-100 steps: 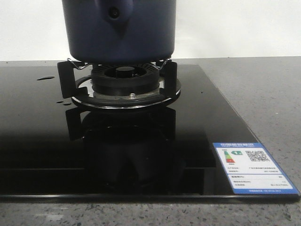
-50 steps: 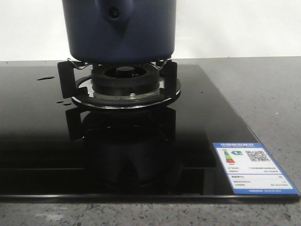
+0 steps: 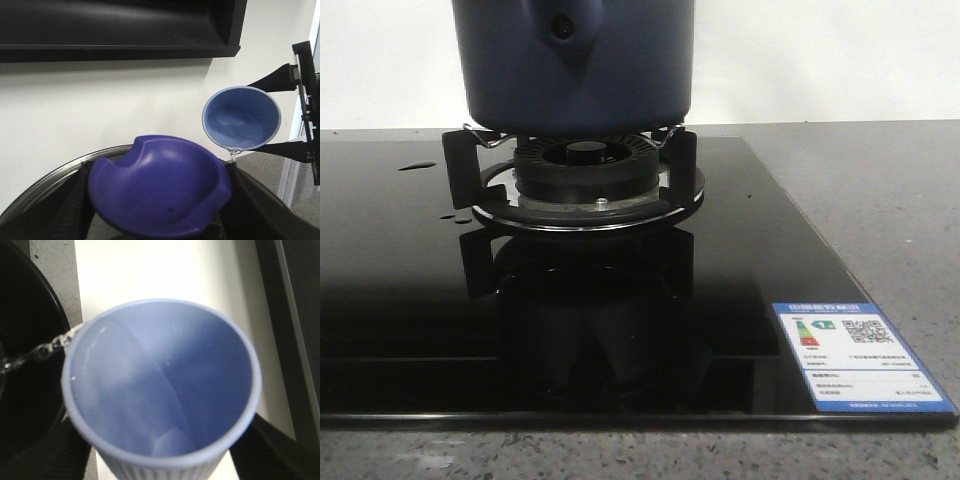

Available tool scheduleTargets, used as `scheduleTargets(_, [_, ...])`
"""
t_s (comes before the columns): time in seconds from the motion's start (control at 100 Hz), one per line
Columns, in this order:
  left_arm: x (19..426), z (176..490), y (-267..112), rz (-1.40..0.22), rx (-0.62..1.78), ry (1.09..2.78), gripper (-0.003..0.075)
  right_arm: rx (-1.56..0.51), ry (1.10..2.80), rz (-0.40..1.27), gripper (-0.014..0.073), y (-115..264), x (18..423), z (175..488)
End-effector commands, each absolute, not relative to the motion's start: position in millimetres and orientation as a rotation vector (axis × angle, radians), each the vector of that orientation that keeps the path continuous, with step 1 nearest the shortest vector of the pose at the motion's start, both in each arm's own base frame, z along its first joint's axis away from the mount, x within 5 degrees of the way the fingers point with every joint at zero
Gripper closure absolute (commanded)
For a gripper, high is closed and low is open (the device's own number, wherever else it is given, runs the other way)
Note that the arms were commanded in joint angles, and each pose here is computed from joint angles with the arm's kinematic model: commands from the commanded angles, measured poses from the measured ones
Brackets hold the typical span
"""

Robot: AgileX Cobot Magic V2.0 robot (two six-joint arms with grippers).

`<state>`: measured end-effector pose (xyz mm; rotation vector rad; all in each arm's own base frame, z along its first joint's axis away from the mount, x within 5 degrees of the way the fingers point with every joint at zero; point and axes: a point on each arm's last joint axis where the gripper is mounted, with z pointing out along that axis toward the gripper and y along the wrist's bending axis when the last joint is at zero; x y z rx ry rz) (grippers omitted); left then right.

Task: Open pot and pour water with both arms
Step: 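Tilt the cup with the right gripper to pour water into the pot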

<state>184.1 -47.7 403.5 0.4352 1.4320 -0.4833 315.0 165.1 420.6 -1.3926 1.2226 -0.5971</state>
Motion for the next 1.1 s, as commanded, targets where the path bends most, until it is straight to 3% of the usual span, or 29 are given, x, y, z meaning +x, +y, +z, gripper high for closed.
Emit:
scheduleTargets(0.0, [177.1, 421.2, -50.0, -0.551, 0.399, 1.356, 0.0400, -1.274, 1.070, -0.642, 0.0360, 161.2, 302.6, 457.7])
scheduleTargets(1.09, [175.6, 421.2, -54.7, -0.573, 0.418, 1.352, 0.0400, -1.312, 1.032, -0.713, 0.0360, 160.0, 303.2, 458.1])
